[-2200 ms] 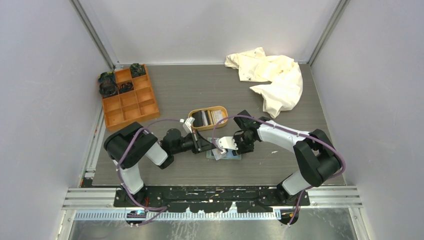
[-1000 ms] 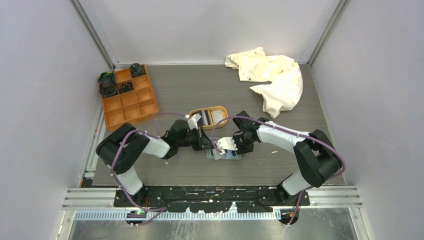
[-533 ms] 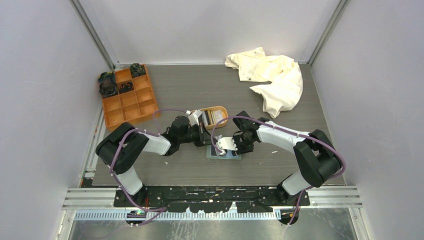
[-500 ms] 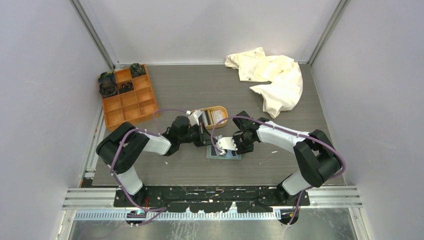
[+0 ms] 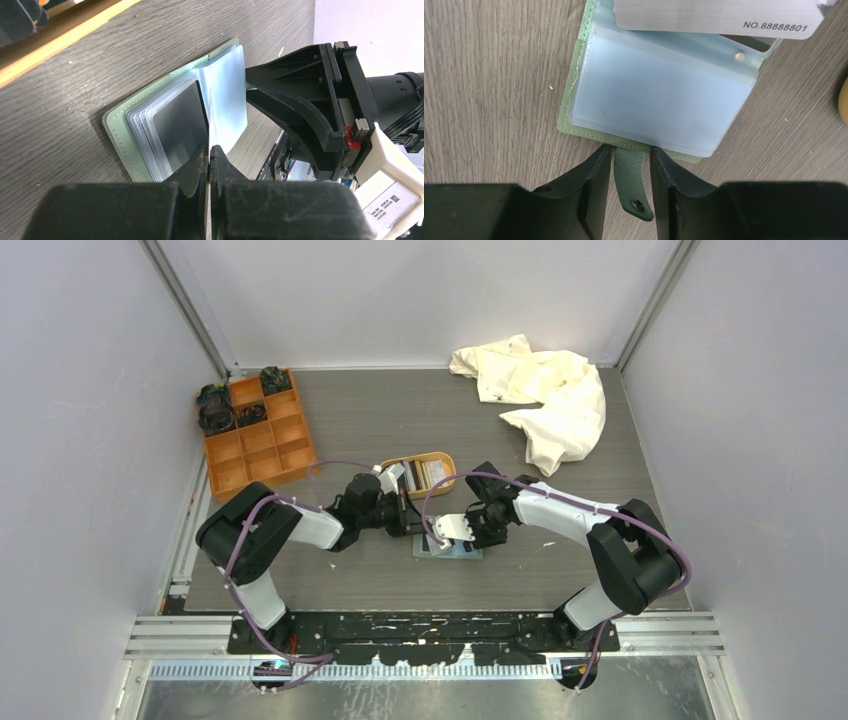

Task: Put the credit cards into the card holder
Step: Insert the credit card into the card holder.

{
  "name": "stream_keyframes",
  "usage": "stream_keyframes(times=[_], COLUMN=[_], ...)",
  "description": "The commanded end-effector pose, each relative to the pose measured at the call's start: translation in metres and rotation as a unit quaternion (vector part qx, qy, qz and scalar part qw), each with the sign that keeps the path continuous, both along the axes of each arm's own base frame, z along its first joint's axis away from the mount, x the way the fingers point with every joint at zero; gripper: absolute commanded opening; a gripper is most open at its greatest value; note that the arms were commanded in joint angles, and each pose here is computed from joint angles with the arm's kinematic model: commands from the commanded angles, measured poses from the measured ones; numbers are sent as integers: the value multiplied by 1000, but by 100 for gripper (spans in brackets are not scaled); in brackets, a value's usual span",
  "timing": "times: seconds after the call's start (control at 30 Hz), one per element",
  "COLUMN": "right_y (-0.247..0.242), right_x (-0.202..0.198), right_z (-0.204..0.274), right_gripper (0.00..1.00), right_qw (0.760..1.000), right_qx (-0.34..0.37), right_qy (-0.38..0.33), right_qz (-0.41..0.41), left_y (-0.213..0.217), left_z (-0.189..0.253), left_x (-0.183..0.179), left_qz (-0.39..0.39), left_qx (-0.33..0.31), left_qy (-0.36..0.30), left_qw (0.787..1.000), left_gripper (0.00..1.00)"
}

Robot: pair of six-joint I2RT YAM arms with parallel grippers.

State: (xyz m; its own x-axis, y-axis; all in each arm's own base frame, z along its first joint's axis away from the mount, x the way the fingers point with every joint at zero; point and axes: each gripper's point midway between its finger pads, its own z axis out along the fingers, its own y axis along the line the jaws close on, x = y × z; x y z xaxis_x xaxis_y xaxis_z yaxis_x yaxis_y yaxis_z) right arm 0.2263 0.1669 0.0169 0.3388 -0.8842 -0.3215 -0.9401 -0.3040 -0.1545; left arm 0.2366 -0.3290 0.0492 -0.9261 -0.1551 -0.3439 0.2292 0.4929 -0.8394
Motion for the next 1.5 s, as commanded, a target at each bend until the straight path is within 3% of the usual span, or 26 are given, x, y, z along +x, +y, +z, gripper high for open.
stream_keyframes(times=[0.0,0.93,1.47], right_y=[1,2,3], right_x=[7,7,7], right_z=[1,4,6], right_gripper=[40,40,40], right_qw=[1000,1000,1000], right_qx=[-1,3,5], right_qy=[-16,-17,-18], right_qz=[-2,-3,-5], left_y=[-6,-24,-15], left_z=[7,-6,-19], left_x=[11,6,-1], left_qz=[-1,-6,7], left_qx=[-7,-11,50], left_qy=[-18,2,49], left_qw=[1000,1000,998], left_gripper=[0,0,0])
